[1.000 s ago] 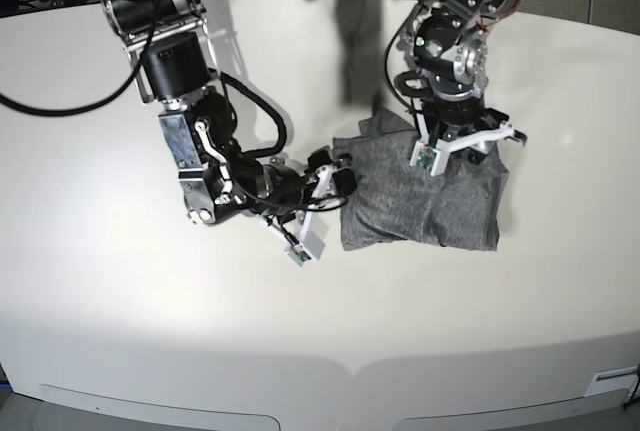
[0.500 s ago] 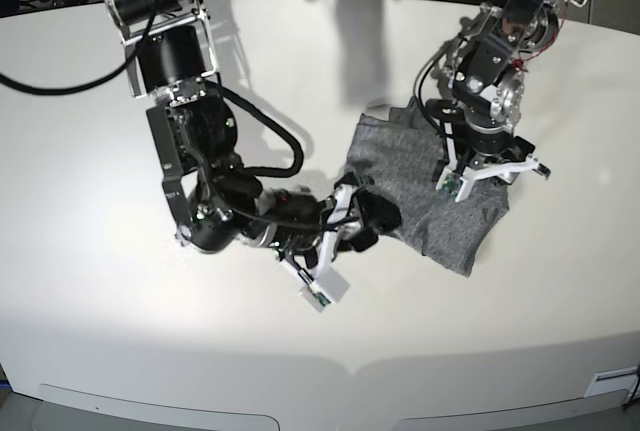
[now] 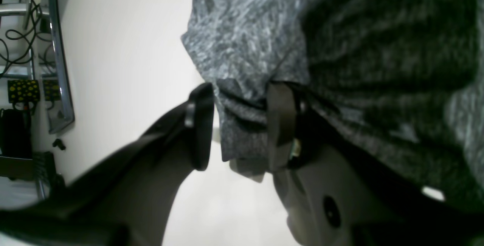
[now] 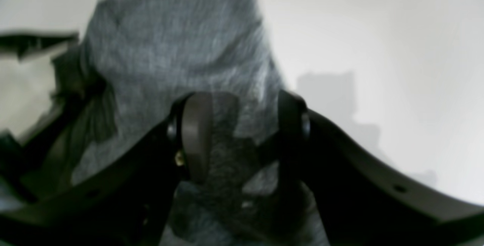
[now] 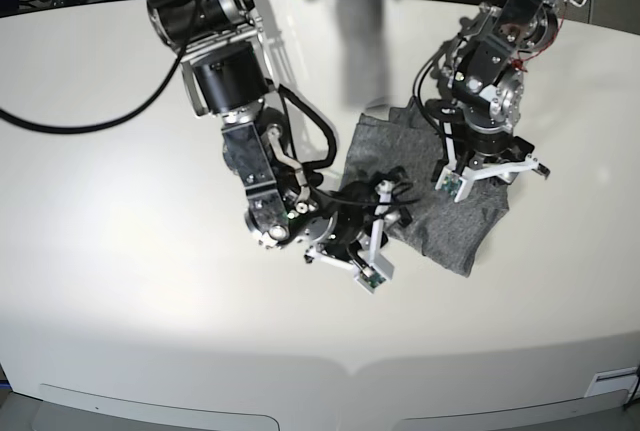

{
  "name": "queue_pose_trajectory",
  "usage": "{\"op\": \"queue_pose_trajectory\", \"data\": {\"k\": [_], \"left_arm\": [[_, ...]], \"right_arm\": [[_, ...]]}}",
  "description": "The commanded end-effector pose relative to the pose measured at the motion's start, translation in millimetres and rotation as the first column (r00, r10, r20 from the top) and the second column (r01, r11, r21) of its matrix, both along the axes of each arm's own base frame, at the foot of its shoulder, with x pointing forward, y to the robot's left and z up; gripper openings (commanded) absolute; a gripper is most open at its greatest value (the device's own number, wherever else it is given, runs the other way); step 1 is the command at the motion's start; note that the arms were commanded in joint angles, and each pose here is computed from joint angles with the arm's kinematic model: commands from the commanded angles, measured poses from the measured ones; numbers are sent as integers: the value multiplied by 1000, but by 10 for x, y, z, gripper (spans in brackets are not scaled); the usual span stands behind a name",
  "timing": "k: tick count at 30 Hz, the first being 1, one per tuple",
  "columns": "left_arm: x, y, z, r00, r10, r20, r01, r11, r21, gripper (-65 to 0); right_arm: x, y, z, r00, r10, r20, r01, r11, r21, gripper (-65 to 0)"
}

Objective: Fold the T-shirt properly
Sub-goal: 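Release the bundle with the right gripper and withdraw it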

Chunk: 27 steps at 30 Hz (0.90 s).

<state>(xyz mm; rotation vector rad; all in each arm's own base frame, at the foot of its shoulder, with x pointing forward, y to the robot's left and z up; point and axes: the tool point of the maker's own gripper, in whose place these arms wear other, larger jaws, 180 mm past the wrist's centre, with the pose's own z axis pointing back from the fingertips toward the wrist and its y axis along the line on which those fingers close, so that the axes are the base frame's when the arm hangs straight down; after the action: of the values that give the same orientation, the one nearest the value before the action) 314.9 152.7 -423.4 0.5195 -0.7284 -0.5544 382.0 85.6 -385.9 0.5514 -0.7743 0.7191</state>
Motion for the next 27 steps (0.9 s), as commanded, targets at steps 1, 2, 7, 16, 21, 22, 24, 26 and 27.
{"op": "queue_pose_trajectory", "data": {"k": [1, 2, 7, 16, 21, 22, 24, 26, 27], "left_arm": [[102, -1, 119, 999, -6, 47, 5, 1000, 4, -425], [106, -4, 122, 999, -7, 49, 7, 1000, 3, -425], [104, -59, 100, 999, -3, 42, 5, 999, -42, -425], [86, -359, 44, 999, -48, 18, 50, 990, -132, -425], [31, -641, -5, 998, -54, -25, 48, 978, -204, -425], [14, -713, -16, 997, -61, -38, 51, 975, -216, -425], [-6, -827, -23, 996, -70, -53, 56, 970, -237, -425], [-6, -888, -18, 996, -77, -53, 61, 967, -248, -425], [-5, -886, -16, 996, -78, -53, 63, 967, -246, -425]], "right_arm": [[117, 27, 207, 999, -3, 41, 2, 999, 42, -365], [87, -10, 182, 1000, -6, 23, 5, 999, 43, -365], [-83, -316, -2, 998, -17, -65, 18, 1000, 5, -365], [-700, -687, -397, 983, -42, -180, 43, 999, 5, -365], [-1091, -620, -270, 979, 5, -206, 2, 999, 36, -365], [-1156, -592, -217, 980, 16, -200, -7, 999, 44, -365], [-1247, -544, -100, 985, 29, -171, -19, 998, 62, -365], [-1302, -507, 21, 990, 38, -138, -27, 997, 78, -365], [-1312, -493, 81, 992, 42, -121, -32, 996, 83, -365]]}}
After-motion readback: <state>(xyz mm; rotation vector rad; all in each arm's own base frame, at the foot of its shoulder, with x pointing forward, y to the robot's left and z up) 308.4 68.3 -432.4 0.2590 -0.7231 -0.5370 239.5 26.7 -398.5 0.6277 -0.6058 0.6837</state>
